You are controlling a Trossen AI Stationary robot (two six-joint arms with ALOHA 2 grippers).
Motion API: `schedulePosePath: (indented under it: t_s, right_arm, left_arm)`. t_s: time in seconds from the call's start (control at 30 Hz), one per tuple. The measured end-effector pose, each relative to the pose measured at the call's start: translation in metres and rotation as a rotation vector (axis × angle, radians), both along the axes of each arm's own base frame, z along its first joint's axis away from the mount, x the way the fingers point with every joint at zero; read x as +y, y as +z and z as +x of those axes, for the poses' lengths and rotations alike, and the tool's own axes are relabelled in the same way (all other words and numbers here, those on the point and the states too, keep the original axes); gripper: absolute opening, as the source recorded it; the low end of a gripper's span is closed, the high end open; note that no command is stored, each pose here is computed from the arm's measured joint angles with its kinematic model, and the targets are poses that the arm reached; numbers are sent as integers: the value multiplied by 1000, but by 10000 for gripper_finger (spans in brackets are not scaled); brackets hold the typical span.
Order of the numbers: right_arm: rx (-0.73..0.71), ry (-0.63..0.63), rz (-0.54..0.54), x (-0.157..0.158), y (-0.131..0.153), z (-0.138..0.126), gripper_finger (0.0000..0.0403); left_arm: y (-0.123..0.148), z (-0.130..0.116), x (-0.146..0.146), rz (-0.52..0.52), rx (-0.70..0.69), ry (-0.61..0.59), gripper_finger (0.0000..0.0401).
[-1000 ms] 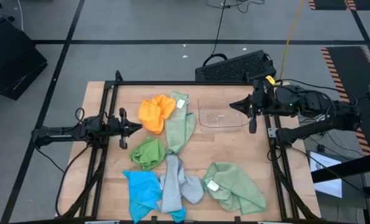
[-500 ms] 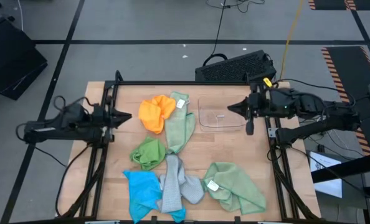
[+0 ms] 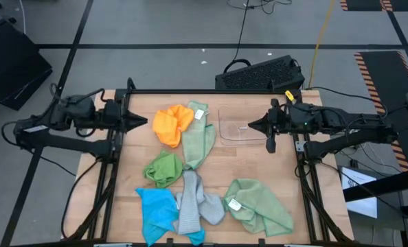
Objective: Fold microfiber towels
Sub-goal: Fold the bottom light green microfiber towel
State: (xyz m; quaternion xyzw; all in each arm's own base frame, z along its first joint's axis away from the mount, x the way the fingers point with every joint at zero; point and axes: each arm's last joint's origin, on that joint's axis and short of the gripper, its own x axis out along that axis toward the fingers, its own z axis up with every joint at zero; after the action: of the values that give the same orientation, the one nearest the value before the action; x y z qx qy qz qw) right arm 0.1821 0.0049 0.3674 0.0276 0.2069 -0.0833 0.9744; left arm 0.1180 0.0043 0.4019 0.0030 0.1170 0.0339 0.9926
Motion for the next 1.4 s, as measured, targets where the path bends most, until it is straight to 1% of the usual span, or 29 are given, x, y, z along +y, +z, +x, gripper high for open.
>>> schedulePosePath:
  t_s: [0.1, 0.2, 0.47, 0.6, 0.73, 0.87, 1.0, 1.13, 1.27, 1.4]
  right_arm:
    - [20, 32, 24, 8, -8, 1, 0]
    - [43, 56, 52, 18, -15, 3, 0]
    - [111, 75, 84, 57, -37, 9, 0]
    - [156, 108, 94, 83, -48, 14, 4]
    - [225, 145, 96, 110, -64, 18, 29]
    - [302, 162, 109, 134, -84, 23, 71]
    - [352, 117, 106, 154, -106, 28, 116]
    - [384, 85, 105, 170, -125, 33, 150]
    - [416, 63, 110, 181, -145, 41, 169]
    - [477, 81, 75, 190, -165, 47, 171]
  left_arm:
    - [6, 15, -4, -4, 41, -30, 35]
    - [4, 31, -9, -3, 86, -67, 35]
    - [-17, 70, -29, -14, 223, -144, 35]
    - [-28, 89, -42, 16, 276, -148, 35]
    - [-44, 107, -57, 47, 348, -139, 35]
    - [-61, 124, -74, 65, 404, -127, 35]
    - [-81, 143, -94, 97, 450, -136, 35]
    - [-100, 159, -112, 125, 479, -163, 35]
    - [-119, 174, -127, 144, 497, -177, 35]
    - [-137, 187, -136, 151, 514, -185, 35]
